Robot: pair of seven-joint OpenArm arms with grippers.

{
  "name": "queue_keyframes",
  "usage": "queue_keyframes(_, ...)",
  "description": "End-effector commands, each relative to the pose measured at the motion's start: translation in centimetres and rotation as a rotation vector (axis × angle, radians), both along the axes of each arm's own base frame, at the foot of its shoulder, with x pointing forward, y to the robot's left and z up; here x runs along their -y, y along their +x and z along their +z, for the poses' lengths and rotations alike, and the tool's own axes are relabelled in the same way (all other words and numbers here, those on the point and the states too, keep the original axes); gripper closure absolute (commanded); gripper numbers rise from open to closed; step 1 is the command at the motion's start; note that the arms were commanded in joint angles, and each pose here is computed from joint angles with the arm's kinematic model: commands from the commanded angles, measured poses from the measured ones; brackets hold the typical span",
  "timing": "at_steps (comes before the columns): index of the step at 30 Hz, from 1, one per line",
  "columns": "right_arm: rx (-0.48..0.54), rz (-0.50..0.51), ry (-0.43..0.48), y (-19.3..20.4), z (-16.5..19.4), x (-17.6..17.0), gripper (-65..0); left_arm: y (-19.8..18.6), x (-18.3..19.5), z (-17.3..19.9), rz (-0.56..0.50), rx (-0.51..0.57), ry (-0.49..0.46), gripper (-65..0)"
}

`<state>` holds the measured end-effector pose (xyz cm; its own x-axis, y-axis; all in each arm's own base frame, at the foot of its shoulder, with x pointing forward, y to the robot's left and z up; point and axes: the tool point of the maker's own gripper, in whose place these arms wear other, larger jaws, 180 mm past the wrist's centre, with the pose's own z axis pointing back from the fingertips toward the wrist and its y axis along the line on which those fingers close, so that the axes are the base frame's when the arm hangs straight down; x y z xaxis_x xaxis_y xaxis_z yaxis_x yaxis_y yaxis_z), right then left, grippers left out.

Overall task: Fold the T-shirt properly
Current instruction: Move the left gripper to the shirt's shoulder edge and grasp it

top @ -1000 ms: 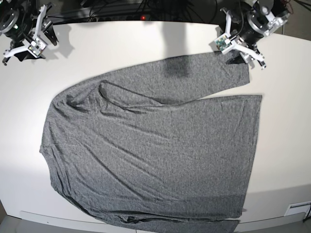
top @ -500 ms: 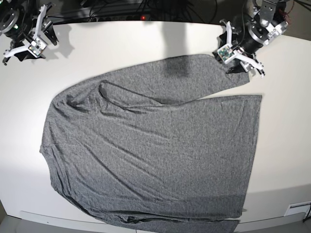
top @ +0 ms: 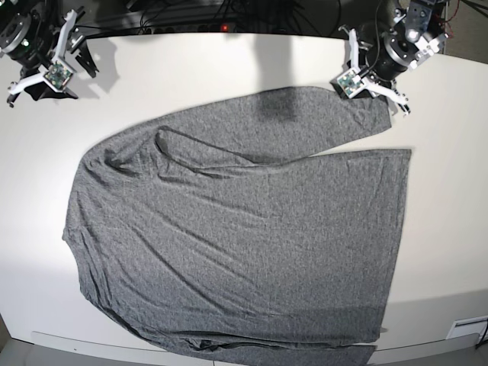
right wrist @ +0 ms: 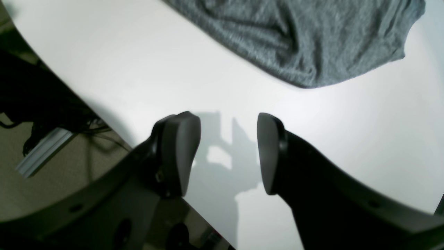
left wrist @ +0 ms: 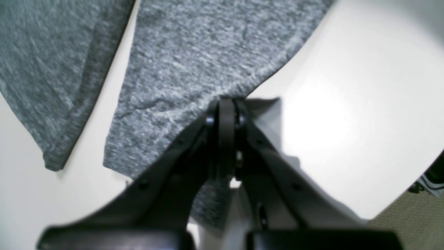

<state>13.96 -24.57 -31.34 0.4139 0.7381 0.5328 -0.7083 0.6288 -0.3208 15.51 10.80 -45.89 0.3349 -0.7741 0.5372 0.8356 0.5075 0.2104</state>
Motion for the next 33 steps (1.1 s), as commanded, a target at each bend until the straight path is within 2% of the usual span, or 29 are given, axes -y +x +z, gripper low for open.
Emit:
queue_keyframes(1,0.035,0.019,-0.002,0.8,0.8,-0.2,-30.4,-3.9,-3.8,-2.9,-0.026,-0.159,0.218,0.0)
queue_keyframes(5,0.115,0.045,-0.107,3.1,1.7,1.0,-30.4,-4.4,-3.9,-3.1,-0.03,-0.168,0.224,0.0)
queue_keyframes(10,0.164,0.107,-0.169,5.1,2.3,0.9,-30.4,-4.3,-3.7,-3.0,-0.026,-0.169,0.213,0.0)
queue_keyframes(14,0.115,0.209,-0.24,5.4,0.1,0.6,-30.4,-4.3,-3.6,-3.0,-0.027,-0.166,0.209,0.0)
queue_keyframes(24,-0.014,0.303,-0.366,6.7,-8.0,1.8,-30.4,-4.3,-3.6,-3.0,-0.027,-0.166,0.21,0.0)
queue_keyframes(33,-0.062,0.382,-0.418,9.8,-10.8,1.9,-30.4,-4.3,-3.6,-3.0,-0.027,-0.166,0.21,0.0)
